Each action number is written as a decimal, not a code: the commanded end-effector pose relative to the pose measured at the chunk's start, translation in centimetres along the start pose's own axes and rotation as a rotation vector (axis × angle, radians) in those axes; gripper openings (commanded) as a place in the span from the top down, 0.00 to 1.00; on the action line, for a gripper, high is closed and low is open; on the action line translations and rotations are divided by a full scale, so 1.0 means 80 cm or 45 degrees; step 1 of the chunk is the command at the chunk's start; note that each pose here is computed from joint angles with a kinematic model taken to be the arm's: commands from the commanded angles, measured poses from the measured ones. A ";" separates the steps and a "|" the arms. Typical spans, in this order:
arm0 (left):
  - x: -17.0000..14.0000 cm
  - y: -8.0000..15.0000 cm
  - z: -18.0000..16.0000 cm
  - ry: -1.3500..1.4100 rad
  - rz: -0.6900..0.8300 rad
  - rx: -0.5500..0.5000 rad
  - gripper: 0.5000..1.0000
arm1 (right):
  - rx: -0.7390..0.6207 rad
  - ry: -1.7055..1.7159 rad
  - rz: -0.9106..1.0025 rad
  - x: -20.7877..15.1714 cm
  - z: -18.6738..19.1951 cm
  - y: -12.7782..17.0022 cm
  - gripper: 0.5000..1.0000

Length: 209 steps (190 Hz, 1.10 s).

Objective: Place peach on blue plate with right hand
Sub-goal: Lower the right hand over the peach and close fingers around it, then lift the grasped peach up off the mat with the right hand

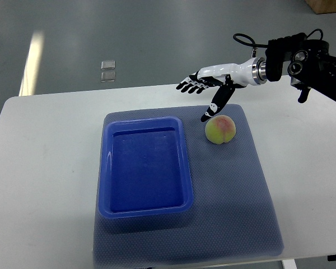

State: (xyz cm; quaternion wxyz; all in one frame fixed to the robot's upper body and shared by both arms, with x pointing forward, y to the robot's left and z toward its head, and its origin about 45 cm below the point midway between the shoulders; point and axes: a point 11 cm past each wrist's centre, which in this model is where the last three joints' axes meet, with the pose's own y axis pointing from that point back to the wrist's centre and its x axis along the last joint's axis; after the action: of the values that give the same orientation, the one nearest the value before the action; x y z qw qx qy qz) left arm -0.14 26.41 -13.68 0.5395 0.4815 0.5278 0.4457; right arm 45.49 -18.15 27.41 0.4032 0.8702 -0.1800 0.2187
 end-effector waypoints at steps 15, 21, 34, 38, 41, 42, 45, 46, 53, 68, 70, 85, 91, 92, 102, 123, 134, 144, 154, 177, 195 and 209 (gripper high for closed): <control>0.000 0.000 0.000 0.000 0.000 -0.001 0.00 | -0.123 0.070 -0.047 -0.015 0.020 -0.006 0.14; 0.000 0.000 0.000 0.000 0.000 0.001 0.00 | -0.130 0.072 -0.050 -0.017 0.023 -0.006 0.14; -0.001 0.000 0.000 -0.002 -0.002 0.002 0.00 | -0.141 0.074 -0.065 -0.024 0.029 -0.009 0.14; -0.001 0.000 0.000 -0.002 -0.002 0.002 0.00 | -0.145 0.075 -0.067 -0.026 0.030 -0.010 0.14; -0.001 0.000 0.000 -0.004 -0.002 0.002 0.00 | -0.150 0.080 -0.069 -0.027 0.031 -0.011 0.14; -0.001 0.000 0.000 -0.004 -0.002 0.002 0.00 | -0.150 0.080 -0.069 -0.027 0.031 -0.011 0.14; -0.001 0.000 0.000 -0.004 -0.002 0.000 0.00 | -0.155 0.085 -0.070 -0.027 0.032 -0.011 0.14; -0.001 0.000 0.000 -0.004 -0.002 0.000 0.00 | -0.155 0.085 -0.070 -0.027 0.032 -0.011 0.14; -0.001 0.000 0.000 -0.004 -0.002 0.002 0.00 | -0.159 0.090 -0.063 -0.028 0.033 -0.012 0.14; 0.000 0.000 0.000 -0.002 0.000 0.002 0.00 | -0.174 0.094 -0.044 -0.037 0.042 -0.018 0.14; 0.000 0.000 0.000 -0.002 0.000 0.002 0.00 | -0.176 0.097 -0.043 -0.038 0.043 -0.019 0.14; 0.000 0.000 0.000 -0.002 0.000 0.002 0.00 | -0.196 0.111 -0.037 -0.043 0.052 -0.021 0.15; 0.000 0.000 0.000 -0.002 0.000 0.002 0.00 | -0.198 0.112 -0.036 -0.044 0.053 -0.021 0.15; 0.000 0.000 0.000 -0.002 0.000 0.002 0.00 | -0.198 0.112 -0.036 -0.044 0.053 -0.021 0.15; 0.000 0.000 0.000 -0.002 0.000 0.002 0.00 | -0.221 0.129 -0.004 -0.047 0.061 -0.026 0.15; 0.000 0.000 0.000 -0.002 0.000 0.002 0.00 | -0.236 0.134 0.020 -0.048 0.066 -0.030 0.16; 0.000 0.000 0.000 -0.002 0.000 0.002 0.00 | -0.258 0.146 0.027 -0.054 0.073 -0.033 0.19; 0.000 0.000 0.000 -0.002 0.000 0.002 0.00 | -0.267 0.153 0.028 -0.057 0.076 -0.035 0.20; 0.000 0.000 0.000 0.000 0.000 0.001 0.00 | -0.277 0.162 0.035 -0.058 0.080 -0.035 0.25; 0.000 0.000 0.000 0.000 0.000 0.001 0.00 | -0.280 0.170 0.037 -0.059 0.082 -0.035 0.54; 0.000 0.000 0.000 0.000 0.000 0.001 0.00 | -0.280 0.170 0.037 -0.059 0.083 -0.034 0.78; 0.000 0.000 0.000 0.000 0.000 0.001 0.00 | -0.278 0.173 0.044 -0.056 0.081 -0.033 0.94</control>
State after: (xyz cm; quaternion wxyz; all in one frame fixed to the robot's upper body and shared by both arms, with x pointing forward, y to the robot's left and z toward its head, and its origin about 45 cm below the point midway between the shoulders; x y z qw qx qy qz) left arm -0.14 26.41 -13.68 0.5393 0.4817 0.5279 0.4455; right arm 44.43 -21.00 19.37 0.5043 0.8015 -0.1883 0.2605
